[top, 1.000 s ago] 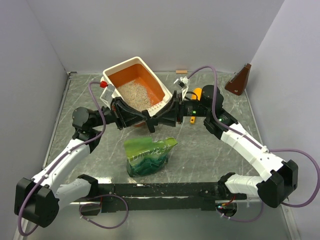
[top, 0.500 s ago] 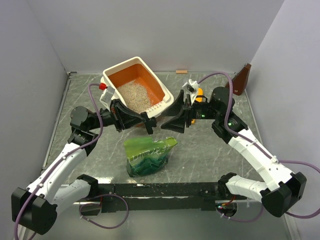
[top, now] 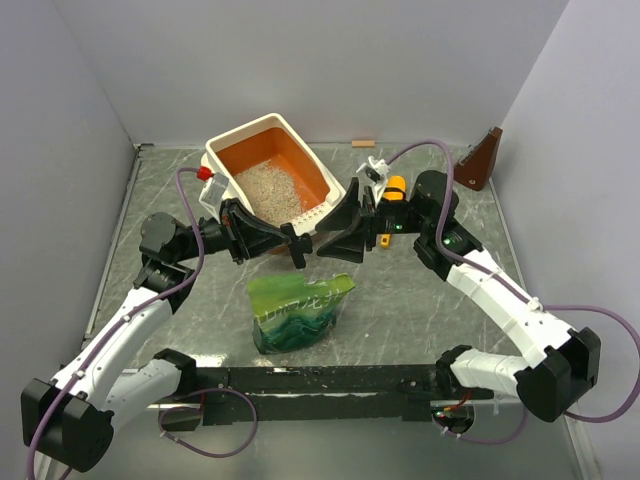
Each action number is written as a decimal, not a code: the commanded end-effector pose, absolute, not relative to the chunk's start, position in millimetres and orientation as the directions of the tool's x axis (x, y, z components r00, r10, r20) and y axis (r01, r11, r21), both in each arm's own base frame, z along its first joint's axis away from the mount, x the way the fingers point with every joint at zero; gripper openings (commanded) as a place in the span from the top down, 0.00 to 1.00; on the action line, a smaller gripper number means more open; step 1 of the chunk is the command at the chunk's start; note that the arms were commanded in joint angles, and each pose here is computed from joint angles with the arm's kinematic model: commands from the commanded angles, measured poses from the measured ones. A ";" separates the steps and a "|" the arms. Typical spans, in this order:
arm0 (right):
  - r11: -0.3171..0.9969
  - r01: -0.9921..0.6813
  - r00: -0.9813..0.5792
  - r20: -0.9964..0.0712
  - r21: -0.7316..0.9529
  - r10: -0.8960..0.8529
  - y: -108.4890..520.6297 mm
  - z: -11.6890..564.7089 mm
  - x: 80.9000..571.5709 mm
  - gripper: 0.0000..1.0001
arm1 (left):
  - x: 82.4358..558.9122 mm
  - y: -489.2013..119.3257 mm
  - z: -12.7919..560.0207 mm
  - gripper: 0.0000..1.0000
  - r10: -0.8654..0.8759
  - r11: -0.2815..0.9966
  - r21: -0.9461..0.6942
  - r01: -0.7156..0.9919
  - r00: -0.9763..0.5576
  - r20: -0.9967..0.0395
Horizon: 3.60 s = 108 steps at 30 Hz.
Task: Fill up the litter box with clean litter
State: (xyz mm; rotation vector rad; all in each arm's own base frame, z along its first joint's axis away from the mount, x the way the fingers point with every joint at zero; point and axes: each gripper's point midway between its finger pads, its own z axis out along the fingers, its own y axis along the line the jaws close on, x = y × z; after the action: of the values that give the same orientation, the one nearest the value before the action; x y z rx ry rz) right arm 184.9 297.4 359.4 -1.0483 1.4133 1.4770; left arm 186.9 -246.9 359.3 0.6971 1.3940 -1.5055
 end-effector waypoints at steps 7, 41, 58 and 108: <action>-0.094 -0.958 -0.274 -0.961 0.270 0.029 312.3 364.4 183.3 0.23 | 188.9 -245.0 379.6 0.99 -0.284 0.093 -0.406 0.909 -0.366 -0.886; 0.195 -0.967 -0.173 -0.984 0.162 -0.042 291.9 364.8 197.6 1.00 | 196.7 -240.8 340.3 0.39 -0.118 0.239 -0.374 0.896 -0.355 -0.927; 0.510 -0.854 -0.227 -0.955 0.100 -0.193 227.3 325.2 205.0 1.00 | 164.1 -260.9 269.8 0.44 0.312 0.387 -0.015 0.922 -0.146 -0.939; -0.055 -0.996 0.082 -0.903 -0.065 -0.422 271.8 275.1 163.2 1.00 | 136.2 -256.0 176.5 0.99 0.558 0.395 0.040 0.918 -0.206 -0.804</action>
State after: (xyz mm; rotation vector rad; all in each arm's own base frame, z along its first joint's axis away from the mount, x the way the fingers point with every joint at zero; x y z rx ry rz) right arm 160.2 259.4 273.0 -1.5002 1.5917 0.9367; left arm 139.9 -257.5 178.7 1.2748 1.8749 -0.5828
